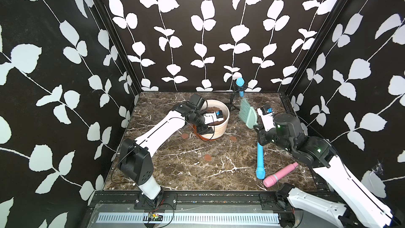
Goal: Scrub the dried mud off the ceramic pot
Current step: Rotate the pot on the tray.
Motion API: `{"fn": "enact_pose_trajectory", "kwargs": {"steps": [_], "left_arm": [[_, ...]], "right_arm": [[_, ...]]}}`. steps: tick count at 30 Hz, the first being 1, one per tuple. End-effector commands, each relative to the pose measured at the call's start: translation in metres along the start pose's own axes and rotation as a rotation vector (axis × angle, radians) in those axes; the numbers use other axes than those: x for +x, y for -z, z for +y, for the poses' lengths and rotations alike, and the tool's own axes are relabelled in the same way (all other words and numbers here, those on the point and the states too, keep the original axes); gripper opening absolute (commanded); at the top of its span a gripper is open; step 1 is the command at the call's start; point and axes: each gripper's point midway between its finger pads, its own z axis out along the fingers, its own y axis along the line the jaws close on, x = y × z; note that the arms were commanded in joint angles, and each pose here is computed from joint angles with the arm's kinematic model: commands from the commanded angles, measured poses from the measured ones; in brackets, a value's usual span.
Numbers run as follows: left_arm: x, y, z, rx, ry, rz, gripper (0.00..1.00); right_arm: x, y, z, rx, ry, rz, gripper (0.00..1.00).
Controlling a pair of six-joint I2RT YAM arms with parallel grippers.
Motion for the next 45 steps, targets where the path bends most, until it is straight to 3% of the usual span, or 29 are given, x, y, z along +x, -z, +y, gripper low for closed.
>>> {"fn": "enact_pose_trajectory", "kwargs": {"steps": [1, 3, 6, 9, 16, 24, 29, 32, 38, 45], "left_arm": [[0.008, 0.0, -0.013, 0.095, 0.065, 0.06, 0.46], [0.011, -0.005, -0.005, 0.092, 0.131, 0.101, 0.33], [0.02, -0.014, 0.004, 0.09, 0.233, 0.186, 0.33], [0.025, -0.022, 0.01, 0.097, 0.274, 0.236, 0.24], [0.008, -0.017, 0.028, 0.01, 0.325, 0.213, 0.0], [-0.014, -0.013, 0.069, -0.278, 0.541, 0.158, 0.0], [-0.053, -0.035, 0.069, -0.367, 0.542, 0.06, 0.0], [-0.07, -0.042, 0.081, -0.451, 0.622, 0.007, 0.0], [-0.103, -0.067, 0.101, -0.457, 0.858, -0.129, 0.0], [-0.168, -0.085, 0.096, -0.375, 0.864, -0.265, 0.0]], "right_arm": [[-0.01, 0.007, 0.002, -0.023, 0.012, -0.028, 0.0], [-0.01, 0.005, 0.002, -0.021, 0.016, -0.022, 0.0], [-0.011, 0.002, 0.004, -0.031, 0.016, -0.02, 0.0], [-0.013, 0.0, 0.005, -0.039, 0.011, -0.025, 0.0], [-0.013, -0.005, 0.003, -0.032, 0.013, -0.025, 0.0], [-0.014, -0.007, -0.008, 0.029, 0.031, -0.042, 0.0], [-0.011, -0.012, -0.013, 0.06, 0.059, -0.04, 0.0], [-0.005, -0.015, -0.016, 0.076, 0.114, -0.049, 0.0], [0.009, -0.006, -0.03, 0.144, 0.248, -0.042, 0.0], [0.027, 0.001, -0.035, 0.153, 0.261, -0.009, 0.0]]}}
